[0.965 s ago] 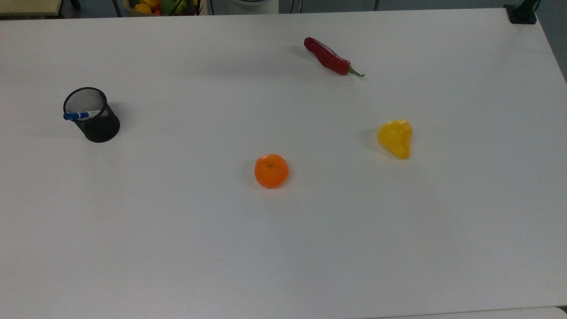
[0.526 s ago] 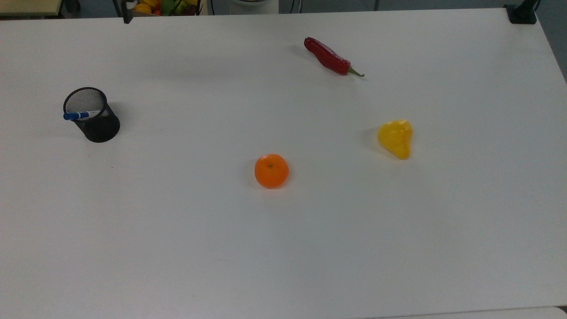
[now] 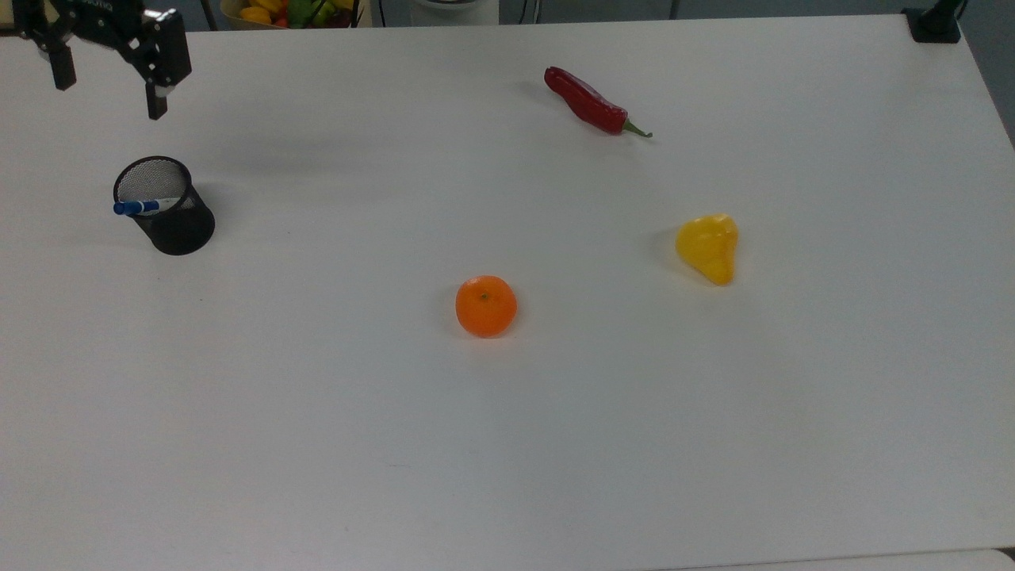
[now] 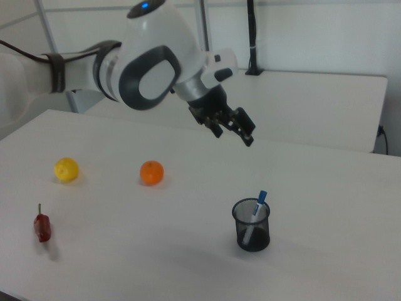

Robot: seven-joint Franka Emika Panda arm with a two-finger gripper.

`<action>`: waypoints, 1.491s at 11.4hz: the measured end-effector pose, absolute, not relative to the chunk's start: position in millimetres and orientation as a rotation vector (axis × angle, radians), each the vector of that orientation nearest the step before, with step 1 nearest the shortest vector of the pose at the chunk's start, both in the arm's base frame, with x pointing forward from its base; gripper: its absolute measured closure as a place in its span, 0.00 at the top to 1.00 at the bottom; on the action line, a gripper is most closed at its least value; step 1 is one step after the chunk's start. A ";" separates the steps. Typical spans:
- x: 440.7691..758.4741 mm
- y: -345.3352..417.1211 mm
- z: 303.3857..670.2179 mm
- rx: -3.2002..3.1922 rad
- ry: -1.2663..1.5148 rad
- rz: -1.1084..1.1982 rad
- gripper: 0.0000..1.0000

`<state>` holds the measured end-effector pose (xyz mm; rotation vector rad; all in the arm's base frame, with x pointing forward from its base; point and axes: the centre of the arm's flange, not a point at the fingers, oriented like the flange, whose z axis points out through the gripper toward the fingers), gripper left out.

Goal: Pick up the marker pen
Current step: 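Move the open gripper over the black mesh cup and lower it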

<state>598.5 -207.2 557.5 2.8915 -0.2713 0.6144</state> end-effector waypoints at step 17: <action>626.6 -251.6 407.7 2.787 -0.249 0.511 0.63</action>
